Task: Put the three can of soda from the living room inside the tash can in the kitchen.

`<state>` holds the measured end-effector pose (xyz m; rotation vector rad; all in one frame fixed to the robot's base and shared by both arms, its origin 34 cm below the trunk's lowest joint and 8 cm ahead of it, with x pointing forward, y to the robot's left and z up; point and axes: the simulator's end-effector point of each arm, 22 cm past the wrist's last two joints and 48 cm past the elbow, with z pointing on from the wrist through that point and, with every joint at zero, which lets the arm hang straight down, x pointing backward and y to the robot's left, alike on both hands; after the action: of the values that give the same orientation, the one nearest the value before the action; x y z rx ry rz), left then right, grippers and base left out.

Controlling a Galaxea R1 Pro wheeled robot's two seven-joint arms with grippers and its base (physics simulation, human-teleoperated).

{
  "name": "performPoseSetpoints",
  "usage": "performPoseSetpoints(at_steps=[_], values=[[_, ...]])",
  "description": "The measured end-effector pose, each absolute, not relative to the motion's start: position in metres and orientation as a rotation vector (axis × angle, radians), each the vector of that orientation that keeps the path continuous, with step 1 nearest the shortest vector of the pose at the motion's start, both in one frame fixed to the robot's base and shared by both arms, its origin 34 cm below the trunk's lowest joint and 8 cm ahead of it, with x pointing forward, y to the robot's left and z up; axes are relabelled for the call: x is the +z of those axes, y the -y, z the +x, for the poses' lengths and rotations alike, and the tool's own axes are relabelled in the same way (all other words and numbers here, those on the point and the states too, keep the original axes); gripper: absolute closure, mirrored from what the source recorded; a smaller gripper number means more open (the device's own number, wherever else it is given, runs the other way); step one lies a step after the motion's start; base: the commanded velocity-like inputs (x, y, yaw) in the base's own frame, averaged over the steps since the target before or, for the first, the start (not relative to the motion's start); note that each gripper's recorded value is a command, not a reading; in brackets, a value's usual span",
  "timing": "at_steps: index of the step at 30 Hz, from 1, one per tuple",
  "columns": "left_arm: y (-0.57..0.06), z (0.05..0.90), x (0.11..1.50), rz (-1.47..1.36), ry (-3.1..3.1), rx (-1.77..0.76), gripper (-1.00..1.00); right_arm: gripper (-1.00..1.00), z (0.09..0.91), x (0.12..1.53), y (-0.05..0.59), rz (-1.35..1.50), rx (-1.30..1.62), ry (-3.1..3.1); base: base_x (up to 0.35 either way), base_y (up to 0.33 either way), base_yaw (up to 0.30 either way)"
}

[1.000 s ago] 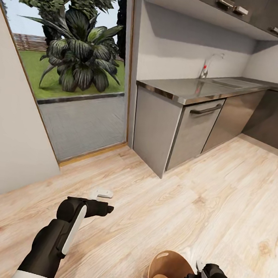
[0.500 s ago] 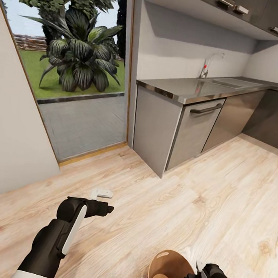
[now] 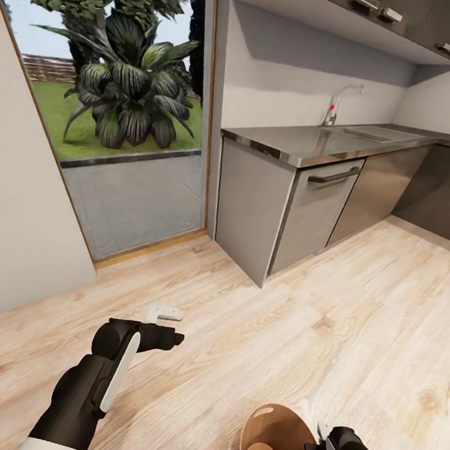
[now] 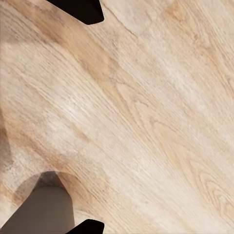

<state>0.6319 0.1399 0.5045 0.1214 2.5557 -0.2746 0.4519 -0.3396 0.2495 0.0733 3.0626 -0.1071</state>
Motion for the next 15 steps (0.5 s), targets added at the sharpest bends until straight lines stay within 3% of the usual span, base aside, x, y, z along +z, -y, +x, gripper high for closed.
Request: performPoseSetpoints(at_steps=[15], values=[[-0.131, 0.634, 0.519, 0.156, -2.552, -0.283, -1.0, 1.0, 0.457, 0.263, 0.336, 0.108, -0.076, -3.052, 0.0, 0.0, 0.0]])
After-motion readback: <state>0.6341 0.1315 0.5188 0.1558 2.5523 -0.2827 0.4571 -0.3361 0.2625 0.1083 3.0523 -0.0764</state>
